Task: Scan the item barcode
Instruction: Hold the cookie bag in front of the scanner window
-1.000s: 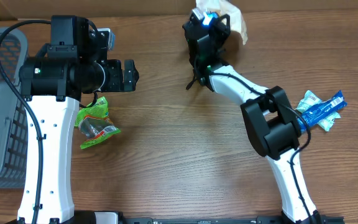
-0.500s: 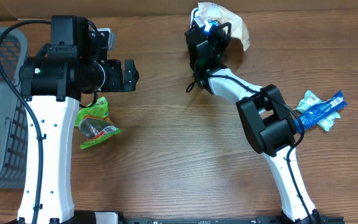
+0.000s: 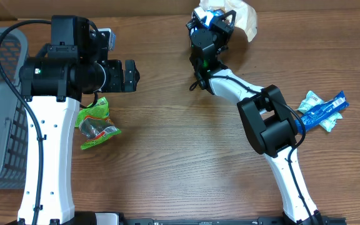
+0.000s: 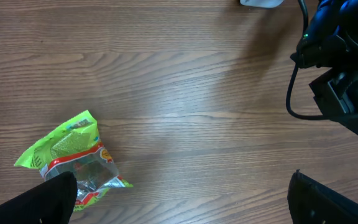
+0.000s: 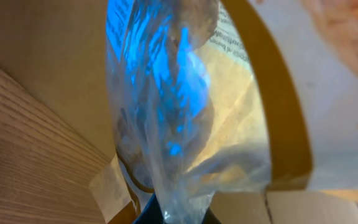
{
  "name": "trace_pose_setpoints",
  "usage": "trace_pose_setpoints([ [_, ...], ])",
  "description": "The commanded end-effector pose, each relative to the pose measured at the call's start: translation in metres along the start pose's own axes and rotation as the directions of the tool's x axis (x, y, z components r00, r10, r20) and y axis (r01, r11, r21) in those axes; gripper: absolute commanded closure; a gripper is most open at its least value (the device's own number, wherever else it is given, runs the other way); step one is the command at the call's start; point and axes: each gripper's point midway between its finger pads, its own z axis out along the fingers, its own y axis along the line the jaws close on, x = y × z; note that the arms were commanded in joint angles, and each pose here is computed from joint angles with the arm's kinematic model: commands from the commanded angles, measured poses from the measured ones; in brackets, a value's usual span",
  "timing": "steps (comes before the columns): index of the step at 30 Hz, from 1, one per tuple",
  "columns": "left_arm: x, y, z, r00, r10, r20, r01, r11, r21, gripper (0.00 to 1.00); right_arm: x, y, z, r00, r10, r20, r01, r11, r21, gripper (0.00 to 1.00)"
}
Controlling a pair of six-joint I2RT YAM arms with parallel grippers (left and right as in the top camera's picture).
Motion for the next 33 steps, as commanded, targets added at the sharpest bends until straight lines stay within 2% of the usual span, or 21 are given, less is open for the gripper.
trace_pose_setpoints([
  [1, 0.0, 0.0, 0.002, 1.0, -0.011, -0.004, 0.011, 1.0, -0.002, 0.0, -0.007, -0.01, -0.009, 1.0, -0.015, 0.004, 0.014, 1.0, 0.011, 0.96],
  [7, 0.0, 0.0, 0.002, 1.0, -0.011, -0.004, 0.011, 1.0, -0.002, 0.0, -0.01, 0.003, -0.015, 0.996, -0.092, 0.014, 0.092, 0.995, -0.024, 0.96],
  [15, 0.0, 0.001, 0.002, 1.0, -0.011, -0.004, 0.011, 1.0, -0.002, 0.0, -0.012, 0.002, -0.018, 0.996, -0.086, 0.014, 0.086, 0.996, -0.022, 0.96],
  [17, 0.0, 0.001, 0.002, 1.0, -0.011, -0.004, 0.011, 1.0, -0.002, 0.0, -0.014, -0.001, -0.023, 0.999, -0.048, 0.015, 0.049, 0.999, -0.014, 0.96],
  [20, 0.0, 0.0, 0.002, 1.0, -0.011, -0.004, 0.011, 1.0, -0.002, 0.0, -0.024, -0.02, -0.037, 0.996, 0.077, 0.037, -0.077, 0.997, 0.008, 0.96],
  [24, 0.0, 0.0, 0.002, 1.0, -0.011, -0.004, 0.011, 1.0, -0.002, 0.0, -0.03, -0.059, -0.054, 0.984, 0.171, 0.051, -0.173, 0.985, 0.024, 0.96],
  [33, 0.0, 0.0, 0.002, 1.0, -0.011, -0.004, 0.011, 1.0, -0.002, 0.0, -0.01, -0.13, -0.089, 0.959, 0.278, -0.056, -0.275, 0.959, 0.062, 0.97],
])
